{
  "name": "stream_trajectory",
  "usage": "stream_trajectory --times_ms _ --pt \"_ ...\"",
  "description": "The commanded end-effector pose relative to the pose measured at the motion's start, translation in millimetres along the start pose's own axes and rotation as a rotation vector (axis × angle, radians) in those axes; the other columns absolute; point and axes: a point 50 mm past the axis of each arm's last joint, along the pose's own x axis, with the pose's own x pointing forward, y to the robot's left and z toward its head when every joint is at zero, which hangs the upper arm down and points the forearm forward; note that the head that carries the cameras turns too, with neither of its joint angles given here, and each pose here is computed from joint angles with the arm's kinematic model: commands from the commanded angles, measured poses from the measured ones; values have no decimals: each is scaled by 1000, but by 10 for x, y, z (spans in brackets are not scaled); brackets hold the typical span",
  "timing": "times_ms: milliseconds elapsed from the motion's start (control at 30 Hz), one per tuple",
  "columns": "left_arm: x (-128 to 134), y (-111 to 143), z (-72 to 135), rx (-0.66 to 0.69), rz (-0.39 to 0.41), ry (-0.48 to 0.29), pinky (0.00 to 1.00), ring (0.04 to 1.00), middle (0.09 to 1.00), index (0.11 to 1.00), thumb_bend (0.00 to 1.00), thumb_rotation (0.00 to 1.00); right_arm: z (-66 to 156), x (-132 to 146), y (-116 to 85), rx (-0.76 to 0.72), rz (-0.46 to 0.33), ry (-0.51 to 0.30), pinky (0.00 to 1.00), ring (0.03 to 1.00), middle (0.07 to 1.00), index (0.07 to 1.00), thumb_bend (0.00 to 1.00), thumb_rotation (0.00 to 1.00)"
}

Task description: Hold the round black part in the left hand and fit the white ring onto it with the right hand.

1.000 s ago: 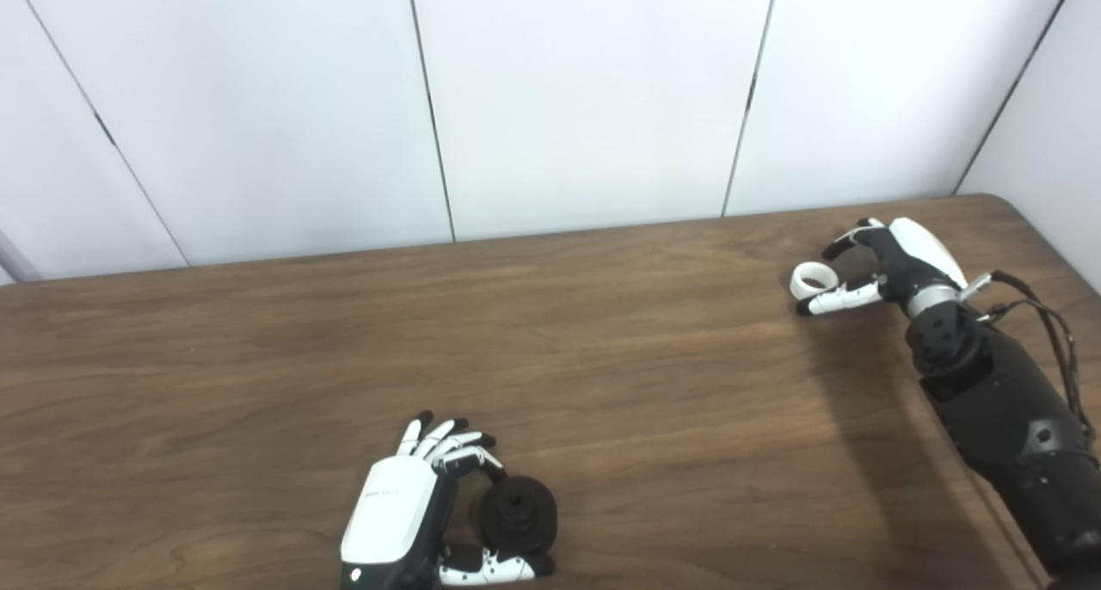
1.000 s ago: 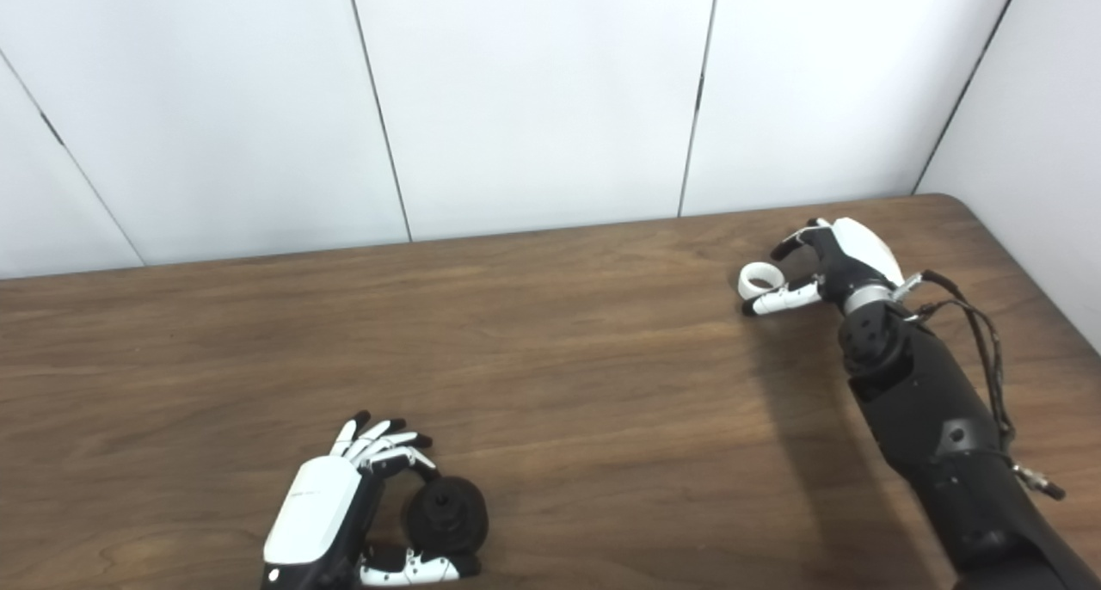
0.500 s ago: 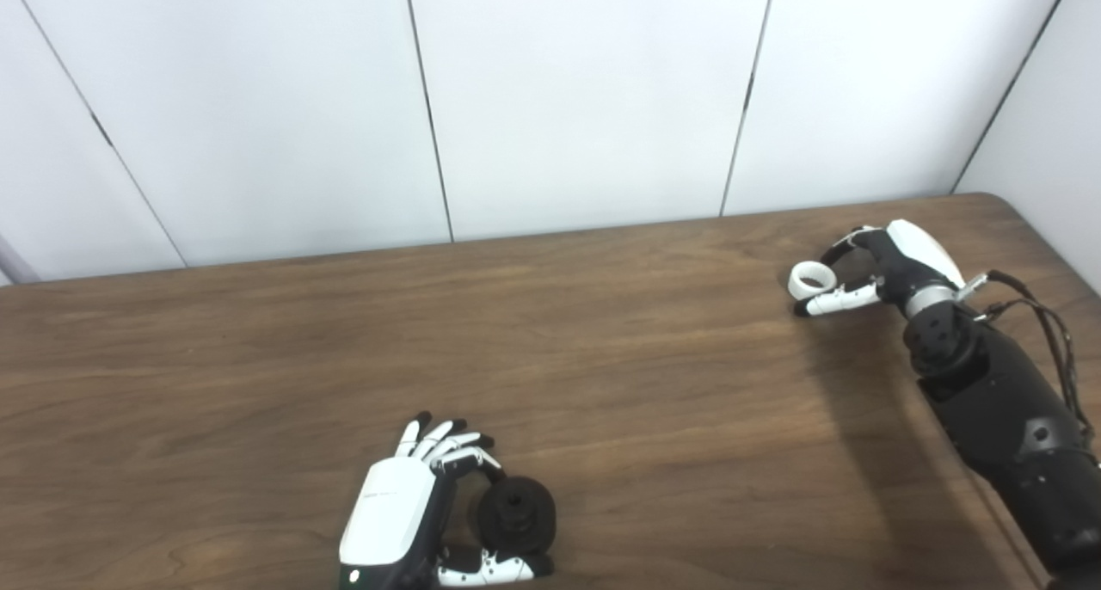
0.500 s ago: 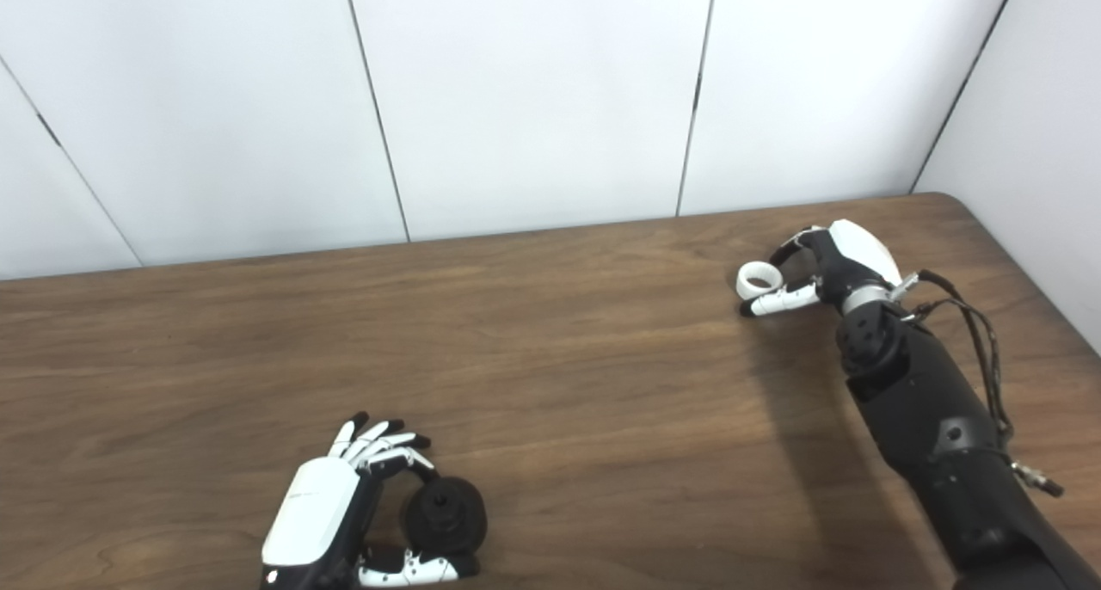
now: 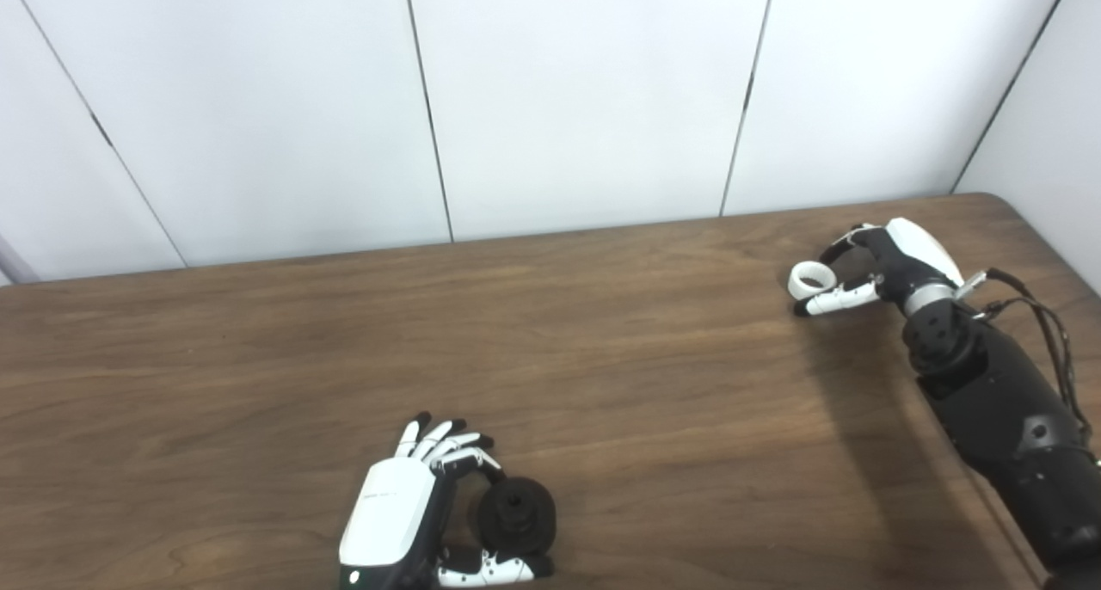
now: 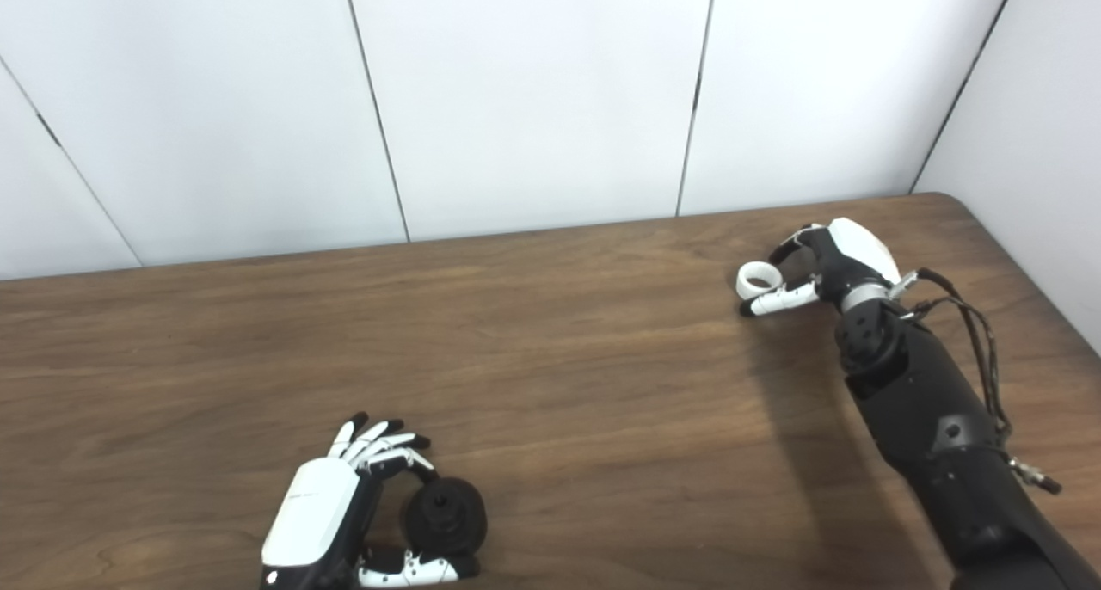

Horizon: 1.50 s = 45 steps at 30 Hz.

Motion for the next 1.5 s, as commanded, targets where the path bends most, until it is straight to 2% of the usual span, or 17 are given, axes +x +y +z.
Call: stream_trajectory --times_ms 0,367,400,433,500,733,933,1200,1267,1400,1467 --pt "-62 -34 -31 23 -27 15 1000 890 774 485 523 52 135 74 -247 0 -71 -37 916 979 919 640 871 233" --pt "-64 -36 -9 28 -24 11 1000 890 773 484 523 51 162 53 -228 9 -83 -66 970 978 883 584 866 201" --pt "-63 -39 -11 30 -23 10 1000 887 770 484 523 51 163 55 -223 11 -83 -68 988 975 870 528 665 169" --pt "-62 -40 -12 32 -24 10 1000 886 769 484 523 52 162 57 -217 13 -85 -70 994 974 861 509 597 157" --pt "-61 -40 -11 30 -25 13 1000 889 772 484 523 52 161 59 -204 15 -88 -75 999 961 837 491 540 146" --pt "-61 -34 -9 29 -24 12 1000 891 772 484 523 51 168 54 -171 -10 -94 -104 995 888 766 483 523 130" --pt "-66 -27 -1 30 -26 12 1000 892 774 484 523 52 168 35 -146 1 -84 -108 903 876 776 484 522 128" --pt "-64 -28 5 26 -28 15 1000 897 777 484 523 51 130 11 -134 -13 -76 -108 932 902 779 485 522 128" --pt "-63 -32 8 26 -26 14 1000 896 777 484 523 51 118 -12 -146 -21 -74 -125 925 898 774 485 522 128" --pt "-59 -45 9 32 -22 10 1000 891 772 484 524 52 142 -101 -202 -11 -74 -172 989 900 781 485 522 128" --pt "-55 -43 7 30 -21 10 1000 889 771 484 523 52 176 -164 -228 -3 -73 -200 980 902 792 485 522 129"
